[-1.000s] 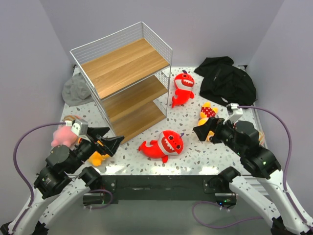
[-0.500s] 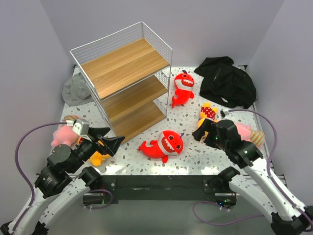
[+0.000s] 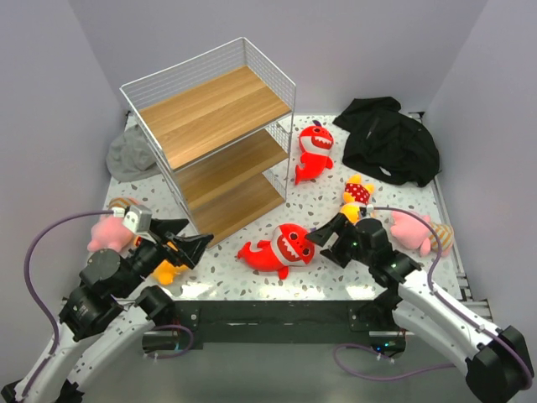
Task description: Place and organize the stuffed toys onto the shelf
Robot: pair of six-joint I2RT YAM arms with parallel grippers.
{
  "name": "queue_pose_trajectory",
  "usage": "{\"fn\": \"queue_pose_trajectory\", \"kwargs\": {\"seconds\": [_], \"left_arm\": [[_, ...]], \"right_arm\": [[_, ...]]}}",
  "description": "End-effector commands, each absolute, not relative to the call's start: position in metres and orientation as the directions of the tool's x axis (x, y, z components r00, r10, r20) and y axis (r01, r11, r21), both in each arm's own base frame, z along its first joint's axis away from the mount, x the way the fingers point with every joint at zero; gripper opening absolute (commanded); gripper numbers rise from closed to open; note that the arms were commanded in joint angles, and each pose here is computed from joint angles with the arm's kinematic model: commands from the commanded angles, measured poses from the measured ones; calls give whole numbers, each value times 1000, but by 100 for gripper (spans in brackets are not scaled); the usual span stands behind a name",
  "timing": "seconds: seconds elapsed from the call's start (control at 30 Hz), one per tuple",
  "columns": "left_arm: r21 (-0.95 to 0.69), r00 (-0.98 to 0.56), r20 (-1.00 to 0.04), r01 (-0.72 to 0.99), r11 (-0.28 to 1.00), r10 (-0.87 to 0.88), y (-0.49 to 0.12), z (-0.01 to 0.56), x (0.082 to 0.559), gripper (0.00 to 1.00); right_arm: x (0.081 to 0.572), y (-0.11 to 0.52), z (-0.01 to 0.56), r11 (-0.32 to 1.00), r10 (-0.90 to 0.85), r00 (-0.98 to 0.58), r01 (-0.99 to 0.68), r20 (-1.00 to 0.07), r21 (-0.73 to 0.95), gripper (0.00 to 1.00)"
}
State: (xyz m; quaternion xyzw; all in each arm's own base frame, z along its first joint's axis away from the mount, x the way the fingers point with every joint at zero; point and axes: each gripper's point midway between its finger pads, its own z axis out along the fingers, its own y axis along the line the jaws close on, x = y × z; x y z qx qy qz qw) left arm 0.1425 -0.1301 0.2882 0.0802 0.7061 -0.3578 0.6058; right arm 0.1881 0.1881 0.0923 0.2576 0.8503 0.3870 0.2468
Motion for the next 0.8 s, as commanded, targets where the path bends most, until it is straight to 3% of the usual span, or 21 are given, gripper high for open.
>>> {"fn": "queue_pose_trajectory", "kwargs": {"seconds": [0.0,0.27,0.57,0.67,0.77], "left_arm": [[-424,-239,-905,551,719,-351,-130,296,142,100],[-427,-233,-904,550,717,-360,-127,297,140,100],[-429,-234,-903,544,721,-360,-127,297,141,100],[-430,-238,-903,542,722,-359,-128,296,142,100],[-430,-243,-903,541,723,-355,-129,295,142,100]], "right_arm": [[203,191,110,478,700,-680,222,-216,850,88],[206,198,97,522,641,-715,138,-280,842,85],[203,203,71,537,615,-743,151,-263,830,82],[204,202,64,554,612,-744,158,-270,818,75],[207,197,64,611,584,-746,145,-319,778,56]]}}
